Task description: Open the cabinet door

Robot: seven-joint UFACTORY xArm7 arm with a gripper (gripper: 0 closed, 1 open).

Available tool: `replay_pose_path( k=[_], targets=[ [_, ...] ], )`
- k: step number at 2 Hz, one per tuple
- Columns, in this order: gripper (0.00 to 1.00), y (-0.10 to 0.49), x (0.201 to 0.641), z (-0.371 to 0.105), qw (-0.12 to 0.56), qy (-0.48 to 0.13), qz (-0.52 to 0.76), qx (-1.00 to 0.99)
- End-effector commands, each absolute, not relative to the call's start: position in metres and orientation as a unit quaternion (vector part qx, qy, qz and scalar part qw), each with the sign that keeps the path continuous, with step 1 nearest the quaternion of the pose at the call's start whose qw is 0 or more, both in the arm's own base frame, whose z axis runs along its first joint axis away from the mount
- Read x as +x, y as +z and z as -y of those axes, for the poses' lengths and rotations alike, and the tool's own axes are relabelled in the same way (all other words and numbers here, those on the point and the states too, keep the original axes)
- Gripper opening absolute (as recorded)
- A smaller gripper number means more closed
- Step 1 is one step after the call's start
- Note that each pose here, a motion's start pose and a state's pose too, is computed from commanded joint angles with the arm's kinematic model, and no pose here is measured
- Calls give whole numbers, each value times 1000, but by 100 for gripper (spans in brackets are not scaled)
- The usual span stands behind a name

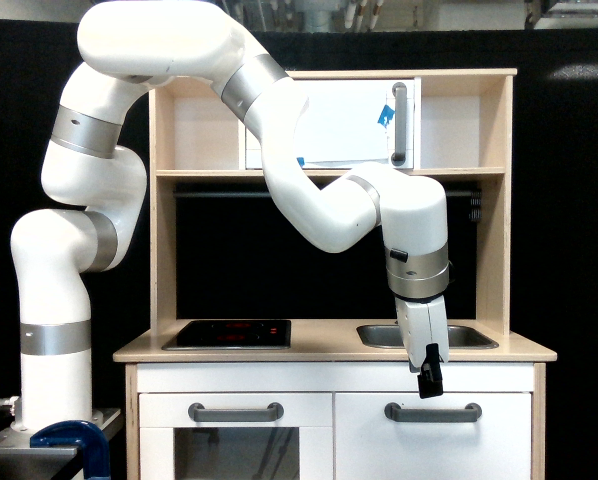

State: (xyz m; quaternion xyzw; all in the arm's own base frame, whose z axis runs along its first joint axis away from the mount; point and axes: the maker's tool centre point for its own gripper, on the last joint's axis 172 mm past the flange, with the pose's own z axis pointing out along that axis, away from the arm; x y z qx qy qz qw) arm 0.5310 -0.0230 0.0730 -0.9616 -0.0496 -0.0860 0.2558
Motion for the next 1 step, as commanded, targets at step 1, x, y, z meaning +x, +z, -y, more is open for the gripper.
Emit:
replay_pose_path(
  k=[1],
  targets=[
    [100, 69, 533, 23, 243, -95, 51, -964]
  ],
)
